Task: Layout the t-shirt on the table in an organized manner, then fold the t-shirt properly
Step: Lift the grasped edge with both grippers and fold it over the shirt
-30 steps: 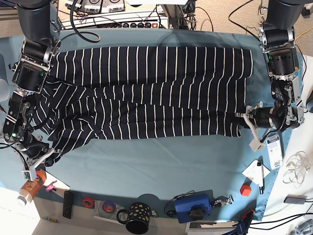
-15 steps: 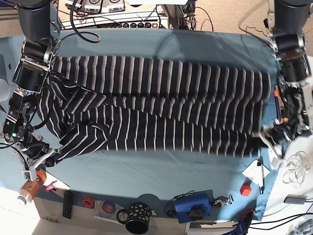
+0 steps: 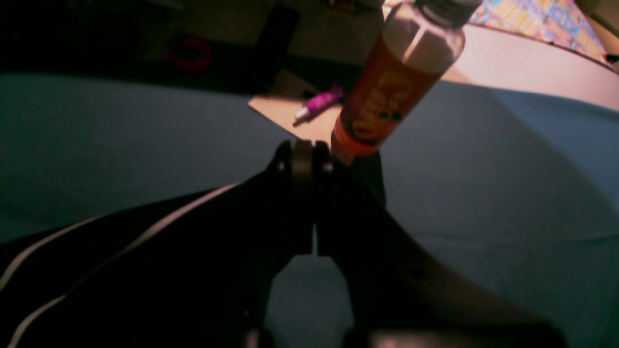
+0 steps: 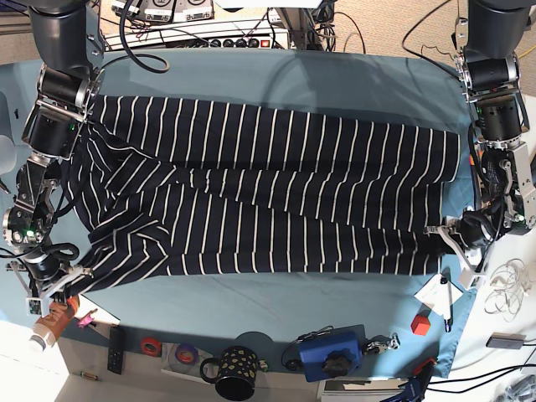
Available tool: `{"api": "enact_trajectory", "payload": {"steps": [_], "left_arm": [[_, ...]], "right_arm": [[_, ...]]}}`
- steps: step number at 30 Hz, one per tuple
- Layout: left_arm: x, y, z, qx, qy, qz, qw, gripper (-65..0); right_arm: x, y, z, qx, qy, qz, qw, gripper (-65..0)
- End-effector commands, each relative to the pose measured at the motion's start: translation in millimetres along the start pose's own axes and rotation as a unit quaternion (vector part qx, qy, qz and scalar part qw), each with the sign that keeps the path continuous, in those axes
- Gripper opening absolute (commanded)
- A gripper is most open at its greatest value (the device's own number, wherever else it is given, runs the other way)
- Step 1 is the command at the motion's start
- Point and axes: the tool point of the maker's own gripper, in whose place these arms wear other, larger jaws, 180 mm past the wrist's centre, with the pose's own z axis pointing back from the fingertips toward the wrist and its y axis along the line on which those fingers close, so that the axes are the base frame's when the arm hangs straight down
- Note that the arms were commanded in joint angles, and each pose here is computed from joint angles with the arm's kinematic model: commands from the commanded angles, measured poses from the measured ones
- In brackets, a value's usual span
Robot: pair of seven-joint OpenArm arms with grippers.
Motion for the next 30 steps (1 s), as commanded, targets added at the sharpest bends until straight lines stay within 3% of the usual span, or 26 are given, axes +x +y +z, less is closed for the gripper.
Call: {"api": "enact_trajectory", "payload": {"steps": [1,6,11,15,22,26,30], "left_arm": [[30,9,11,0.013,-0.04,-0.012,0.999,-65.0],[37,7,12,0.008,-0.061,-0.008,0.998,-65.0],[32,-4,12,-0.023,-0.047,-0.012,0.999,-65.0],[34,-20,13,-0.067,-0.051,-0.004,0.996,-65.0],[45,-24,16,-0.078,-0.079,-0.014,0.994,-65.0],[37,-24,15,-0.077,-0.058,-0.015,0.995,-65.0],[30,-22,19,-0.085,-0.038,-0.003,0.996,-65.0]], "right_arm": [[32,-17,3,-0.022,-0.044,0.001,0.9988,-65.0],[25,-4,3,0.011,-0.028,-0.02,0.9994,-65.0],[17,18,8,0.079,0.009,-0.055,0.9953,-65.0],[26,27,21,0.12,0.005,-0.077,0.9897,-65.0],[29,17,37,0.149,0.0,-0.117,0.9819,-65.0],[25,16,48,0.18,0.009,-0.143,0.9732,-65.0],[21,13,64,0.223,0.012,-0.184,0.9573,-65.0]]}}
